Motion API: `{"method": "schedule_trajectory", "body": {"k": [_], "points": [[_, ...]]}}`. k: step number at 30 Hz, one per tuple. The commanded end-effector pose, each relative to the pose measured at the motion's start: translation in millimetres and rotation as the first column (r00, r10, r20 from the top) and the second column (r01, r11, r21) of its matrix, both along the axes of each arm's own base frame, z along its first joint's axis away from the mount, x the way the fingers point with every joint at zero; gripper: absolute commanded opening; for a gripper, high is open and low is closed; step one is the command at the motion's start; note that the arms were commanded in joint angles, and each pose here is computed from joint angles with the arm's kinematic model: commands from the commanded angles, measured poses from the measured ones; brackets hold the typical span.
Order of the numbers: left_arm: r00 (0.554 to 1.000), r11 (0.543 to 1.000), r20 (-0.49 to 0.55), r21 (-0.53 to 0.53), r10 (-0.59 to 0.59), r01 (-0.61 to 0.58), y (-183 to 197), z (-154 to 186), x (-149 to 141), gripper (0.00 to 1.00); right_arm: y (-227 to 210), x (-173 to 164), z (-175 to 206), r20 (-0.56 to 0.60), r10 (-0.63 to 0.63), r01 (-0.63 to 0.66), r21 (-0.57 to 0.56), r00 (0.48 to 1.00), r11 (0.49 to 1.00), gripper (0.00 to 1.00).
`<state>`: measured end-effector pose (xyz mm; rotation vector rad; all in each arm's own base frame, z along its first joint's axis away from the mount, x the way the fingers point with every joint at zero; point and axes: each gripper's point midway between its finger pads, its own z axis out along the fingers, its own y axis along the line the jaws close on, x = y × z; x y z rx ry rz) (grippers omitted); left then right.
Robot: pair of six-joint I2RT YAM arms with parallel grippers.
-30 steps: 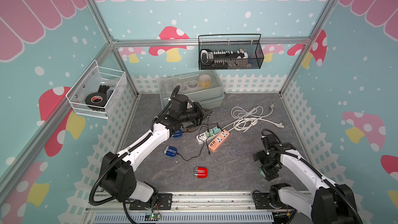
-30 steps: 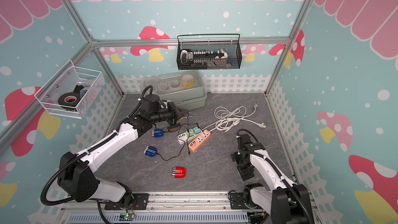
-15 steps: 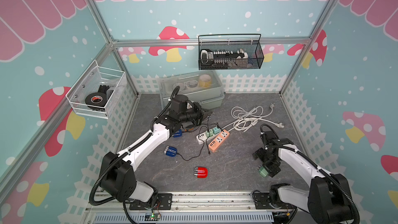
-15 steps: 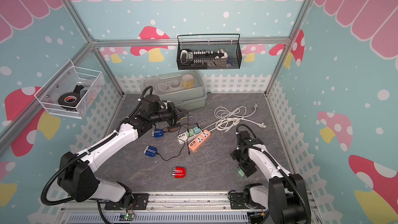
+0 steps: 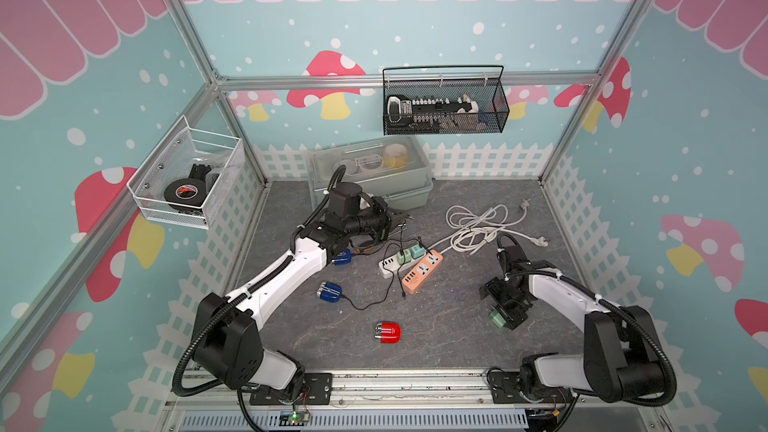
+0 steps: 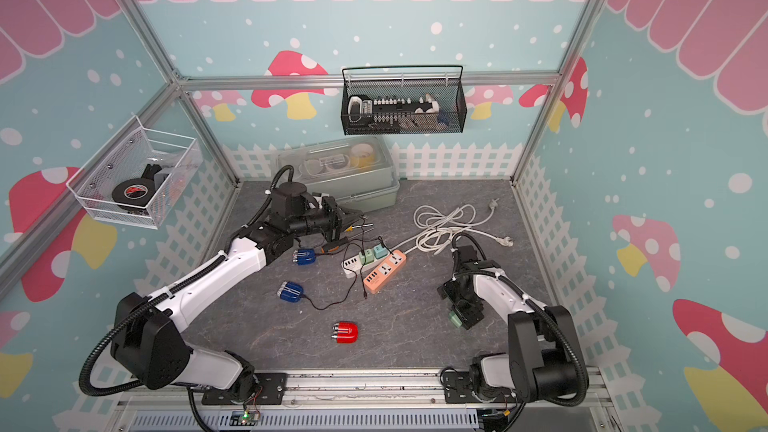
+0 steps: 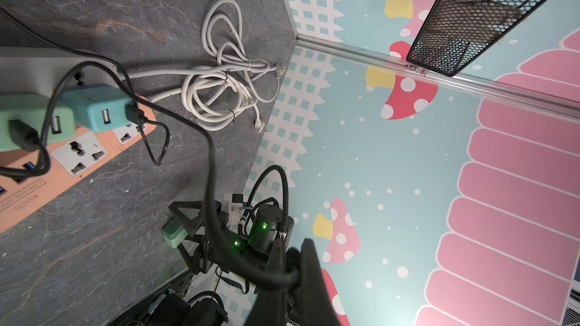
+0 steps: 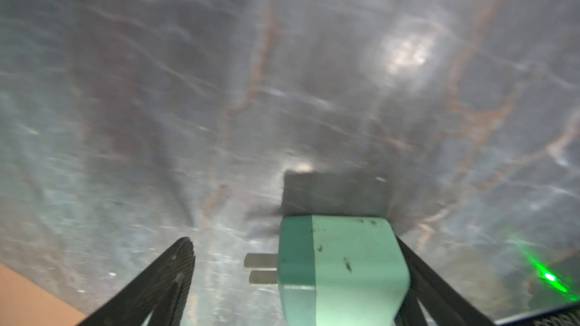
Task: Charge the electric shaver
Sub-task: Move the plug to the center of the board.
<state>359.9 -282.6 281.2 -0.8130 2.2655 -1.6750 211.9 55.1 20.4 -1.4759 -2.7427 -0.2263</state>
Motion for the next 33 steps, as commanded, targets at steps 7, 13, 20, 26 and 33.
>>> {"method": "schedule_trajectory", "body": {"k": [7,13,20,26,33], "points": [[1.0,1.0,0.004,-0.009,0.013,-0.013,4,-1,-1,0.0,40,87,10,0.12,-0.106,0.092,0.115,0.987,0.989,0.93],[1.0,1.0,0.007,-0.007,0.023,-0.023,5,0,0,0.0,80,118,23,0.148,-0.101,0.073,0.184,0.984,0.98,0.95],[0.999,0.999,0.011,-0.009,0.038,-0.038,9,2,2,0.0,59,102,58,0.157,0.117,-0.123,0.026,0.981,0.992,0.97],[0.999,0.999,0.004,-0.012,0.046,-0.046,11,0,7,0.0,31,92,60,0.104,0.415,-0.396,-0.163,0.904,0.904,0.9],[0.998,0.998,0.005,-0.012,0.055,-0.055,17,3,9,0.0,37,113,56,0.022,0.795,-0.774,-0.214,0.606,0.595,0.76]]}}
